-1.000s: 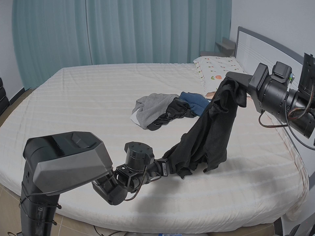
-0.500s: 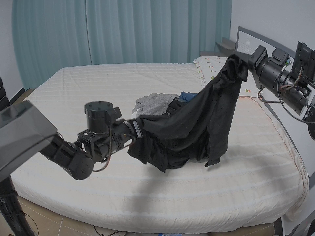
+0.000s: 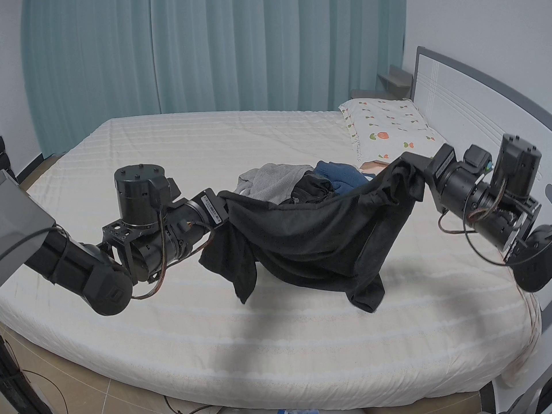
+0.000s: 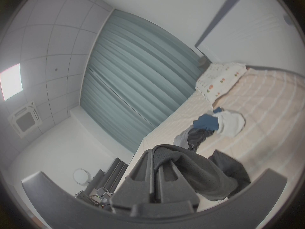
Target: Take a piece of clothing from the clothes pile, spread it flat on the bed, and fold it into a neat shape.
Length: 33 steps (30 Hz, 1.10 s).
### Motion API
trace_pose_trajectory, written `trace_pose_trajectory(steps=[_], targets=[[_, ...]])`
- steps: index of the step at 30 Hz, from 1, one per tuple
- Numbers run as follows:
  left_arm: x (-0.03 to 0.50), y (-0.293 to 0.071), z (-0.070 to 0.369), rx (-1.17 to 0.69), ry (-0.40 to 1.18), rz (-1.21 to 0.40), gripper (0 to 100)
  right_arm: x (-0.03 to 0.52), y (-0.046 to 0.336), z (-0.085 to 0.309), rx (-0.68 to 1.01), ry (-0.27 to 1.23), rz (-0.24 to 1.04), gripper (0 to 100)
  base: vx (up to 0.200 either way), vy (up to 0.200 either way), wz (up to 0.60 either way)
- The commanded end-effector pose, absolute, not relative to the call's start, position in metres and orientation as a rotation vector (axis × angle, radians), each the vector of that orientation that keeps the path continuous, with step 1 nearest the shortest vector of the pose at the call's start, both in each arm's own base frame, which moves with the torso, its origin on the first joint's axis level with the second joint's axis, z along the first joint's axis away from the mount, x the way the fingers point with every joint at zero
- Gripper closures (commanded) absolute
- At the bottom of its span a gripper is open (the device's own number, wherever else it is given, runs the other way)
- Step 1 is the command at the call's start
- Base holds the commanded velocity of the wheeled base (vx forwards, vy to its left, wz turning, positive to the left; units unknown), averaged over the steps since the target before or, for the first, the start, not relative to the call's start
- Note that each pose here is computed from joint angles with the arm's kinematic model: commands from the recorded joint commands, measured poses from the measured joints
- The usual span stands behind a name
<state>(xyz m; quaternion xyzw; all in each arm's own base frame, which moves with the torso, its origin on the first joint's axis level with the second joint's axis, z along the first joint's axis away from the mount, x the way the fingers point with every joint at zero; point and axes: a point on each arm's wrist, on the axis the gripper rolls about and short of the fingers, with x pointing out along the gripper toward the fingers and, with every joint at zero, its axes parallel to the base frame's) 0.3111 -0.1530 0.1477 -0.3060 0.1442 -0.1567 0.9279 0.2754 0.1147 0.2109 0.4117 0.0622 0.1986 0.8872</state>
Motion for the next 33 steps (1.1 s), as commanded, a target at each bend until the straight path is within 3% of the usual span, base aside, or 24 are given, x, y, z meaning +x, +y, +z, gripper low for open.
trace_pose_trajectory(steps=[1,13,18,33], targets=[[0.294,-0.158,0.117,-0.667,0.425,-0.296,100,0.286,0.122,0.141,0.894,0.303,0.362,100,0.000,0.000,0.00],[0.275,-0.157,0.099,-0.791,0.551,-0.302,100,0.282,0.133,0.116,0.867,0.359,0.288,100,-0.017,0.000,0.00],[0.272,-0.155,0.097,-0.789,0.561,-0.303,100,0.279,0.135,0.112,0.864,0.371,0.287,100,-0.200,0.000,0.00],[0.273,-0.154,0.095,-0.796,0.563,-0.300,100,0.280,0.136,0.107,0.857,0.390,0.277,100,0.000,0.013,0.00]])
